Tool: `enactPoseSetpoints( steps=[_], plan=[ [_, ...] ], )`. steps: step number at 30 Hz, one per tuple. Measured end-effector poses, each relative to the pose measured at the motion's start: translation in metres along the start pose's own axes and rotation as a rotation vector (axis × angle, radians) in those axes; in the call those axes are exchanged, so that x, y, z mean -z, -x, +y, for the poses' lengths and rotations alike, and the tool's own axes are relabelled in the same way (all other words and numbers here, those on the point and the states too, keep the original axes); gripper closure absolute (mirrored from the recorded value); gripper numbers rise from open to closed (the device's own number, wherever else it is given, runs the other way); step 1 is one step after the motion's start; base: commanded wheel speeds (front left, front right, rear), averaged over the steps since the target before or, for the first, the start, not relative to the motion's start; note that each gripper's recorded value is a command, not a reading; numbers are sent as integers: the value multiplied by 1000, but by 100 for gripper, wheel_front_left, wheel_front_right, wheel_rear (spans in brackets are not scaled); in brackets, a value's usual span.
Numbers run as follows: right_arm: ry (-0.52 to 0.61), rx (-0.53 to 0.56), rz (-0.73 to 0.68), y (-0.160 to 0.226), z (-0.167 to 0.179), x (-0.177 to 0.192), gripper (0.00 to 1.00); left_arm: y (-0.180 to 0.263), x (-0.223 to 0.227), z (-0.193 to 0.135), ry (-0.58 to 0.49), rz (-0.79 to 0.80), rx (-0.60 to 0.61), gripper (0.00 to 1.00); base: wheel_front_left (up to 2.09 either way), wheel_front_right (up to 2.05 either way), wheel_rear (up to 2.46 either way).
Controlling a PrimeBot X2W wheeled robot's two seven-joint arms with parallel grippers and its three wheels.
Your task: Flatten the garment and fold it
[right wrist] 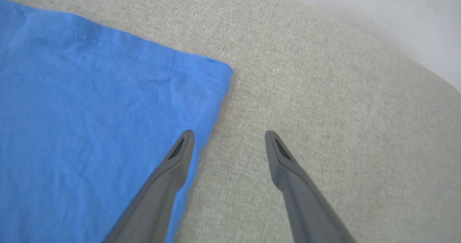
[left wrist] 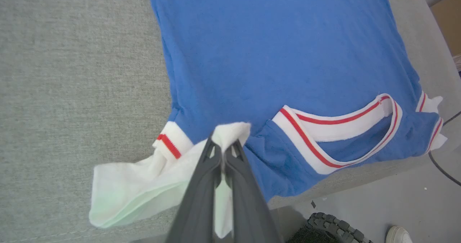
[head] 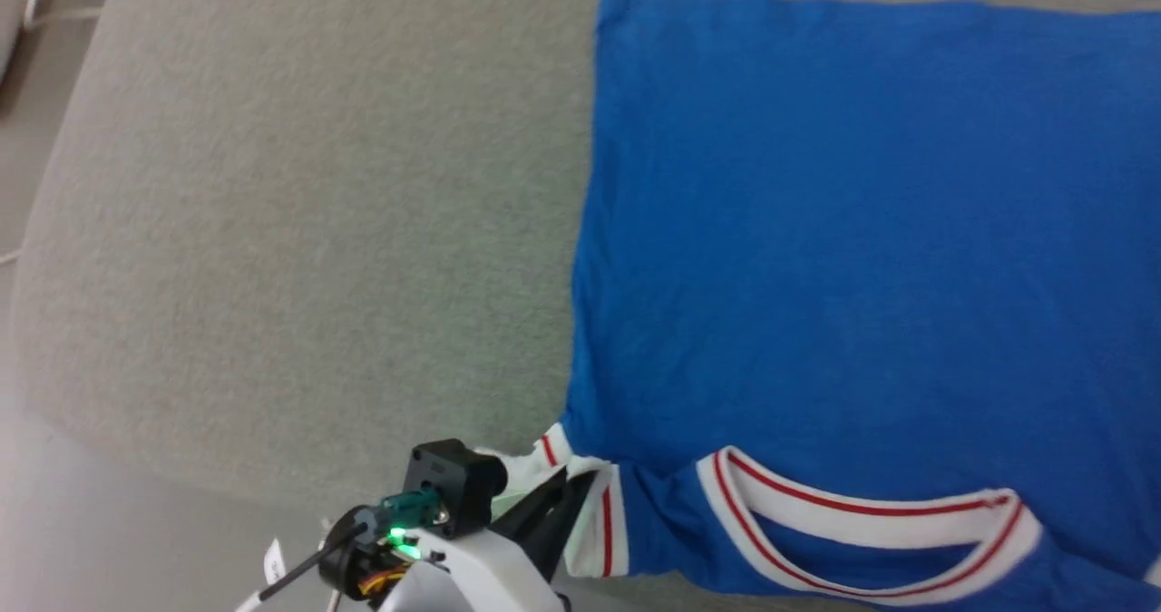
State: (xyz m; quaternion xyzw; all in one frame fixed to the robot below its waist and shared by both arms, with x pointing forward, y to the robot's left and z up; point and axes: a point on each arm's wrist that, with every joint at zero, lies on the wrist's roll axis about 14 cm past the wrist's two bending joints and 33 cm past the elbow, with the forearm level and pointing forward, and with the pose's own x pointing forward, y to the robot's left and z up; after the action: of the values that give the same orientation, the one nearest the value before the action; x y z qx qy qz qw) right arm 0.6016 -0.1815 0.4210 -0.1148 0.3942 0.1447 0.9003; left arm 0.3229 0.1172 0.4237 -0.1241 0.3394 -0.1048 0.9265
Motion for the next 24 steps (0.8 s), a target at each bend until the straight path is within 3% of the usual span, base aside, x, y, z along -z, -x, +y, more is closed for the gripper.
enactPoseSetpoints(
  steps=[11,13,18,24],
  plan=[
    [48,-16,144,-71,17,10,0,-6,22,24,66,50,-107,100,0,0,0],
    [74,-17,157,-74,19,13,100,-6,26,27,69,61,-116,100,0,0,0],
    [120,-25,145,-71,25,15,100,-7,25,29,63,51,-118,100,0,0,0],
    [142,20,156,-50,9,33,100,-3,15,31,44,5,-115,100,0,0,0]
  ],
)
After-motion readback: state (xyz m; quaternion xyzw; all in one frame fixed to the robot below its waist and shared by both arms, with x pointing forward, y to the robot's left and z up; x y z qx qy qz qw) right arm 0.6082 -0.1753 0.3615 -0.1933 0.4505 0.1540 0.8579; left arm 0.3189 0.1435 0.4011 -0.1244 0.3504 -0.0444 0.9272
